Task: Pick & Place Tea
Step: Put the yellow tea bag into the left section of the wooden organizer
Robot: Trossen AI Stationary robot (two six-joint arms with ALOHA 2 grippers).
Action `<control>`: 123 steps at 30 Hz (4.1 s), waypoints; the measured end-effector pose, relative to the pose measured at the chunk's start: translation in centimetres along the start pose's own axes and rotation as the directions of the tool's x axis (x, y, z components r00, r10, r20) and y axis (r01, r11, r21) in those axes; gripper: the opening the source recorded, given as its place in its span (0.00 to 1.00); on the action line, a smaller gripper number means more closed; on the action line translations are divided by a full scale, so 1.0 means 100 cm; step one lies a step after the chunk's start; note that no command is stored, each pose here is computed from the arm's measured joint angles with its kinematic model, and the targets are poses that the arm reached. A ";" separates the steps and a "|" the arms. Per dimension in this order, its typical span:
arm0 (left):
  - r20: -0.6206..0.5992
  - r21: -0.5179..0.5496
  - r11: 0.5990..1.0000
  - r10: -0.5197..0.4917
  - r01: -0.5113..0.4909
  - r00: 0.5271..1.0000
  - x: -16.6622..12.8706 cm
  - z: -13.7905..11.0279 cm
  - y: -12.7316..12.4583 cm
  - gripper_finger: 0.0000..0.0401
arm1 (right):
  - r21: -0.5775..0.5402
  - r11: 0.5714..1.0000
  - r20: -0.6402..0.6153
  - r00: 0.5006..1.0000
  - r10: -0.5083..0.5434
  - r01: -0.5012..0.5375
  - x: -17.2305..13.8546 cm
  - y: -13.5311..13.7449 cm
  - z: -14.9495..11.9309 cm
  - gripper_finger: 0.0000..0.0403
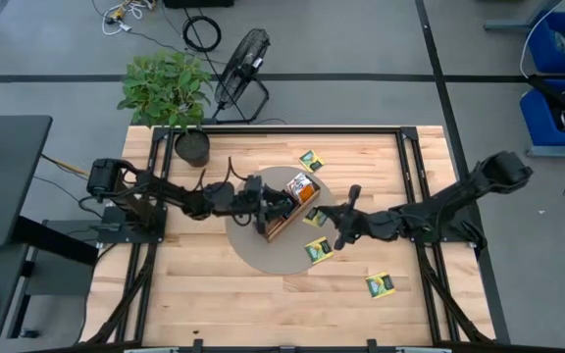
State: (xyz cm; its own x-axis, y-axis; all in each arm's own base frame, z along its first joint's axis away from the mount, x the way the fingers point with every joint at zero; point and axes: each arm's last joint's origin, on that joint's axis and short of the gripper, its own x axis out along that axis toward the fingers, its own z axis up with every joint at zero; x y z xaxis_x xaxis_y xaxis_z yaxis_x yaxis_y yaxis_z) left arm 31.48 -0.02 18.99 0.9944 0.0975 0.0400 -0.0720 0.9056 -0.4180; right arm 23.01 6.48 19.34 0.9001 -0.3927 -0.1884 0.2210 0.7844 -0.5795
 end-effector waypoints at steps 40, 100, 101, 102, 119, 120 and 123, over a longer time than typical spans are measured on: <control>-0.123 0.090 0.995 0.054 -0.043 0.991 0.000 -0.011 0.005 0.02 | -0.098 0.995 -0.027 0.999 0.033 -0.035 0.059 -0.003 0.033 0.04; -0.690 0.100 0.896 0.376 -0.433 0.619 -0.019 0.019 -0.002 0.00 | 0.151 0.988 -0.128 0.991 -0.026 0.046 0.001 -0.023 -0.025 0.47; -0.691 0.101 0.894 0.379 -0.437 0.616 -0.018 0.018 -0.001 0.00 | 0.150 0.988 -0.129 0.991 -0.026 0.045 0.001 -0.023 -0.025 0.47; -0.687 0.101 0.894 0.380 -0.437 0.619 -0.017 0.017 -0.001 0.00 | 0.149 0.988 -0.129 0.991 -0.026 0.045 0.001 -0.023 -0.025 0.47; -0.696 0.119 0.852 0.438 -0.509 0.569 -0.013 0.005 0.010 0.00 | 0.146 0.988 -0.136 0.990 -0.021 0.041 0.001 -0.023 -0.026 0.47; -0.698 0.117 0.849 0.439 -0.515 0.566 -0.013 0.004 0.010 0.00 | 0.145 0.989 -0.137 0.990 -0.020 0.040 0.001 -0.023 -0.026 0.47; -0.704 0.098 0.848 0.429 -0.521 0.565 -0.013 0.003 0.010 0.00 | 0.145 0.989 -0.137 0.990 -0.018 0.038 0.001 -0.022 -0.026 0.47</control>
State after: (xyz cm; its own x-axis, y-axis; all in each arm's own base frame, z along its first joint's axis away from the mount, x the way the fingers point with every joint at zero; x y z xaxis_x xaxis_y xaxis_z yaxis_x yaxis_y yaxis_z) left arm 30.14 0.89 18.85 0.5854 0.1532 -0.7961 -0.5870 0.7574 -0.2859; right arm 21.61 3.43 18.57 0.8360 -0.4688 -0.2852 0.3069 0.8302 -0.4653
